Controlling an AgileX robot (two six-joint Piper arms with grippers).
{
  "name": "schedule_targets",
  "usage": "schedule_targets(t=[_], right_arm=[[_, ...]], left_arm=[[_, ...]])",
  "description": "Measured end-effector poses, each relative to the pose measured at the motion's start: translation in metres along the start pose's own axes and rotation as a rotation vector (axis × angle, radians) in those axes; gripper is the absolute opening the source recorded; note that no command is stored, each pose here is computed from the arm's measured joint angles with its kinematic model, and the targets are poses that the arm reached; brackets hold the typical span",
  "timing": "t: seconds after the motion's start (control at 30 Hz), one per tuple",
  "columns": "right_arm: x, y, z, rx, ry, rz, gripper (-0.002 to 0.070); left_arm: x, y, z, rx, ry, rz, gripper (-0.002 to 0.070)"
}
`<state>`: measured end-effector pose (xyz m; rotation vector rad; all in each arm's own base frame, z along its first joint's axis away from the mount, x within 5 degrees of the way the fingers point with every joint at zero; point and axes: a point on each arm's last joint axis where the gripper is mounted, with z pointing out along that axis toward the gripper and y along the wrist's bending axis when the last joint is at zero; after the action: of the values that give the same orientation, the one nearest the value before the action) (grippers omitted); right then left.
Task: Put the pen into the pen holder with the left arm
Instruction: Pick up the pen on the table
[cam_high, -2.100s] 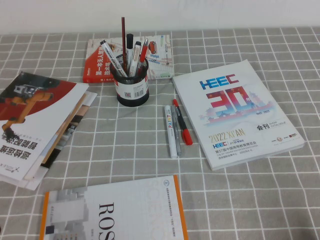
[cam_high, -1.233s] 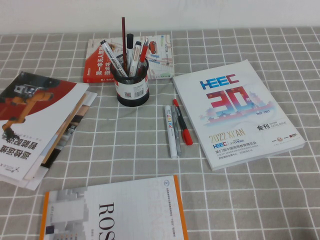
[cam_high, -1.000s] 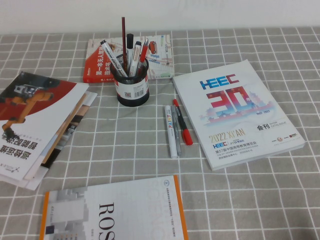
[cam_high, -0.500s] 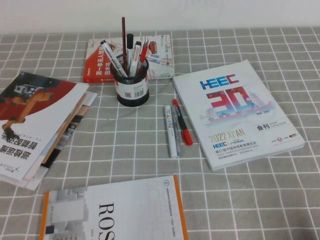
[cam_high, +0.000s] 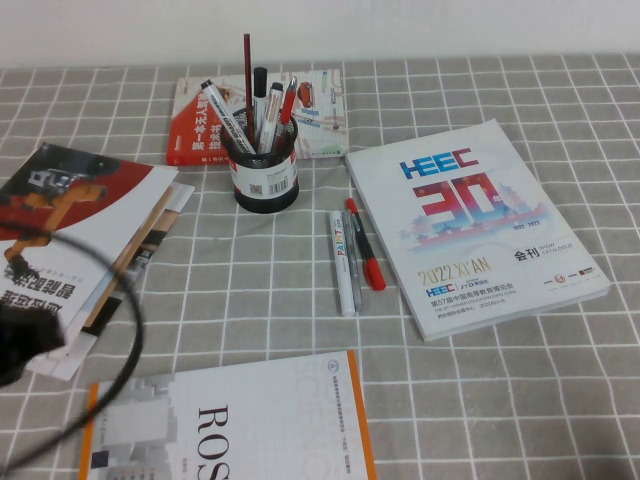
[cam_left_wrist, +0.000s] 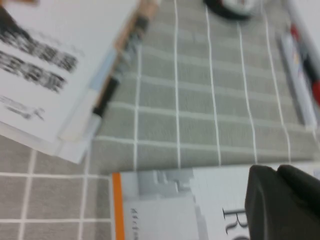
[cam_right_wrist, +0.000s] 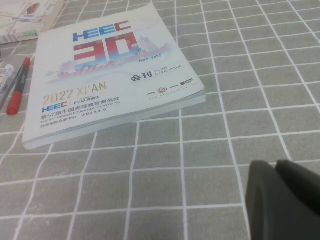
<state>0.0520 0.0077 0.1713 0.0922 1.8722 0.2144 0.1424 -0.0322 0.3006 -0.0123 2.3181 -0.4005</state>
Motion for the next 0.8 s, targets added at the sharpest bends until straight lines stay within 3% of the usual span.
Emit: schedule_targets(t=[0.27, 0.53, 0.8], right_arm=[[0.000, 0.000, 0.000, 0.000, 0.000, 0.000, -0.0015], [0.000, 0.000, 0.000, 0.000, 0.000, 0.000, -0.0015], [0.000, 0.000, 0.000, 0.000, 0.000, 0.000, -0.0015]], left_arm=[[-0.047, -0.022, 0.057, 0.092, 0.206, 0.108, -0.0002], [-0.070, -0.076, 0.132, 0.172, 0.347, 0.210, -0.0002], [-0.073, -0.130, 0.201, 0.170, 0.494, 0.325, -0.0002]])
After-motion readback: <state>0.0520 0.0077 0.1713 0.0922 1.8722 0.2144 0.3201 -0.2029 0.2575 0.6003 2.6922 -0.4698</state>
